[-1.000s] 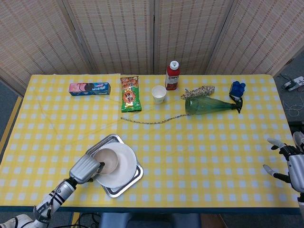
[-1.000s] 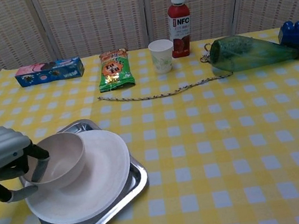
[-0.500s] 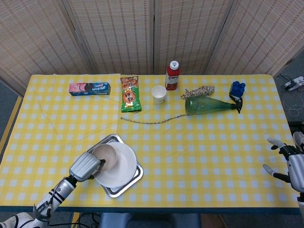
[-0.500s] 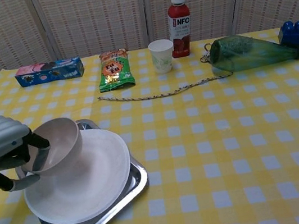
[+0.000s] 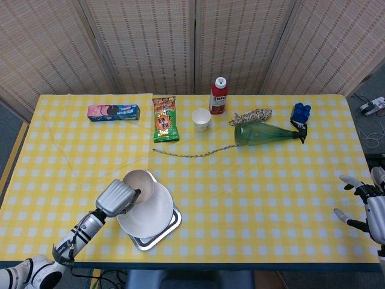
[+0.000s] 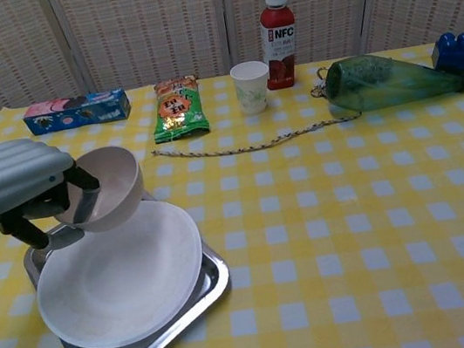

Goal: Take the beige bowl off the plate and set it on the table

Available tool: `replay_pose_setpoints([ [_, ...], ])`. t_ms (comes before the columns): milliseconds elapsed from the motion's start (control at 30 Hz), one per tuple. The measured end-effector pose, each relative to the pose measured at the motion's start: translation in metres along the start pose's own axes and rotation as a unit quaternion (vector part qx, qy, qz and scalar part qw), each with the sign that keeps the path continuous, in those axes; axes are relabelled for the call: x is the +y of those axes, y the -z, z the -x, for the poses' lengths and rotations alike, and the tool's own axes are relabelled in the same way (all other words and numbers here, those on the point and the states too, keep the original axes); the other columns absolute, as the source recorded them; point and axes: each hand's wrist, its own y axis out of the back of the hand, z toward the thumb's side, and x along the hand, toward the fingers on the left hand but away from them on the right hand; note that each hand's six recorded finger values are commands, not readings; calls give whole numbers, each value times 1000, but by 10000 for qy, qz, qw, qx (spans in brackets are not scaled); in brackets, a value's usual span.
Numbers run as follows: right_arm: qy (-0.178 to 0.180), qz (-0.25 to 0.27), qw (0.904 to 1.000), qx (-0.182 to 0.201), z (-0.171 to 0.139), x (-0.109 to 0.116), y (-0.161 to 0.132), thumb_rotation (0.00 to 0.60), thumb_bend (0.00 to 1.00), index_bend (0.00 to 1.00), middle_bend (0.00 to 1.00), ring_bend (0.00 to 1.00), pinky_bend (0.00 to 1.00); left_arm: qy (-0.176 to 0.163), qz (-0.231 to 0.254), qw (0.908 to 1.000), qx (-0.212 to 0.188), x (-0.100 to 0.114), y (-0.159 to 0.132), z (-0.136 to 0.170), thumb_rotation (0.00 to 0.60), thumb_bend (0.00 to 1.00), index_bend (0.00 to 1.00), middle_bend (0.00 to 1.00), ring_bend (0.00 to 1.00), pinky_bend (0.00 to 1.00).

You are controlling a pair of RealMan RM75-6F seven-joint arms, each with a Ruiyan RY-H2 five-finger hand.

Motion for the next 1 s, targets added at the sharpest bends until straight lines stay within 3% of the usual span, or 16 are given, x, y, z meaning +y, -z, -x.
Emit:
replay_pose_setpoints([
  [367, 73, 52, 10000, -20, -1, 5, 3, 600, 35, 248, 406, 432, 621, 96, -227, 9997, -12, 12, -6, -40, 600, 367, 765, 1000, 1000, 1000],
  [1000, 162, 157, 9997, -94, -1, 11, 10, 600, 35, 248, 406, 432, 621, 250, -458, 9986, 39, 12, -20, -97, 600, 366, 765, 1000, 1000, 1000],
])
